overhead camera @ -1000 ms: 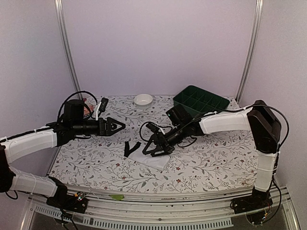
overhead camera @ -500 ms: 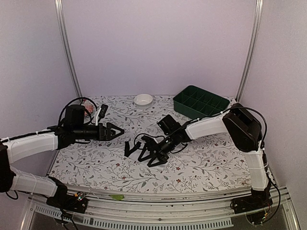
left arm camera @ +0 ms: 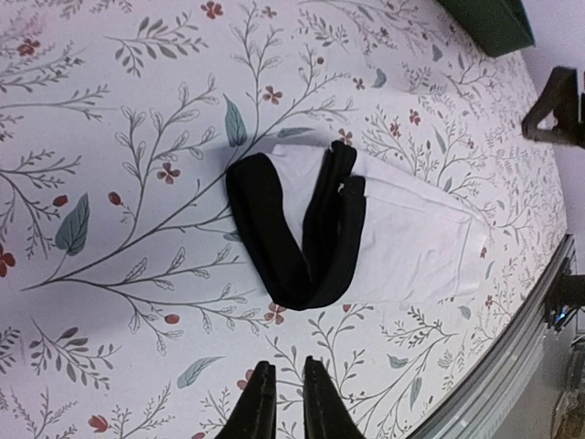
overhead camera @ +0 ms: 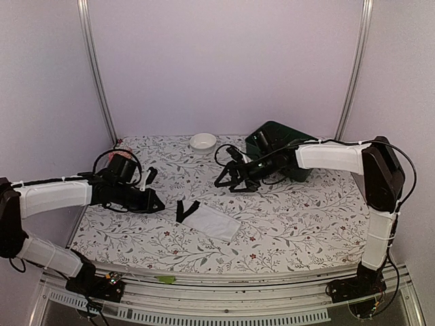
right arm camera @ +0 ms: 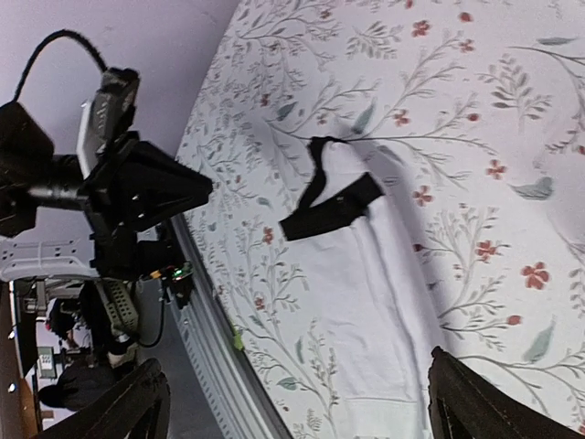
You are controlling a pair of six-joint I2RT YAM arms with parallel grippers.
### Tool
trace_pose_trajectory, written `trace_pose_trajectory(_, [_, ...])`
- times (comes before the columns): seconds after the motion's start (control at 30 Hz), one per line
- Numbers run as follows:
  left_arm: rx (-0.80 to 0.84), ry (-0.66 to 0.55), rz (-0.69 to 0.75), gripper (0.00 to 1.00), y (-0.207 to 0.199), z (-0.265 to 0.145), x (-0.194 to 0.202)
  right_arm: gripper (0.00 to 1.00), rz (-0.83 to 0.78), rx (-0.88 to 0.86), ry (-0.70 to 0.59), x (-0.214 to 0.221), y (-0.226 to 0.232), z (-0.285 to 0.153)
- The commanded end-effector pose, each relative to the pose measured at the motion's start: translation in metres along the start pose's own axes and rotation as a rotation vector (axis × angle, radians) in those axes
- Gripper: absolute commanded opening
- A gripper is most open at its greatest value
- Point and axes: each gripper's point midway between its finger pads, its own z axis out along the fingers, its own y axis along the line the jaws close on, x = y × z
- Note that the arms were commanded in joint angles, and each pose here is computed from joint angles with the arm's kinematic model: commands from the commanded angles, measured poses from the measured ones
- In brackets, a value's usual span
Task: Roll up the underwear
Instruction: Rotate the underwear at the center of the board.
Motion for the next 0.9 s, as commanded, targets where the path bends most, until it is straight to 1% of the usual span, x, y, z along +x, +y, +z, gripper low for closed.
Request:
trace_pose_trajectory(0.0, [-0.148, 0.131, 0.011, 0.1, 0.007, 0.008, 0.023, 0.96, 0.013, 0.297, 0.077, 0.022, -0.072, -0.003])
trace_pose_trajectory(0.07, [-0.156, 0.169, 0.015, 0.08, 0.002, 0.014, 0.031, 0.85, -0.012, 0.354, 0.1, 0.024, -0.088, -0.001])
trace_pose_trajectory(0.13, [-0.146, 0.202, 0.011, 0.07, -0.004, 0.022, 0.039, 0.72, -0.02, 0.403, 0.134, 0.029, -0.106, 0.004])
trace_pose_trajectory(0.17, [-0.139, 0.219, 0.007, 0.06, -0.006, 0.027, 0.044, 0.64, -0.022, 0.426, 0.147, 0.031, -0.113, 0.005])
trace_pose_trajectory(0.3, [-0.133, 0.272, -0.006, 0.04, -0.008, 0.046, 0.059, 0.39, -0.059, 0.444, 0.181, 0.033, -0.126, 0.014])
trace_pose_trajectory(0.5, [-0.111, 0.29, -0.013, 0.03, -0.011, 0.067, 0.061, 0.11, -0.137, 0.465, 0.262, 0.051, -0.132, 0.031])
trace_pose_trajectory(0.63, [-0.118, 0.296, 0.014, 0.03, -0.01, 0.079, 0.056, 0.01, -0.154, 0.455, 0.318, 0.072, -0.135, 0.041])
trace_pose_trajectory(0.87, [-0.096, 0.277, 0.036, 0.02, -0.014, 0.1, 0.043, 0.0, -0.12, 0.397, 0.349, 0.11, -0.13, 0.043])
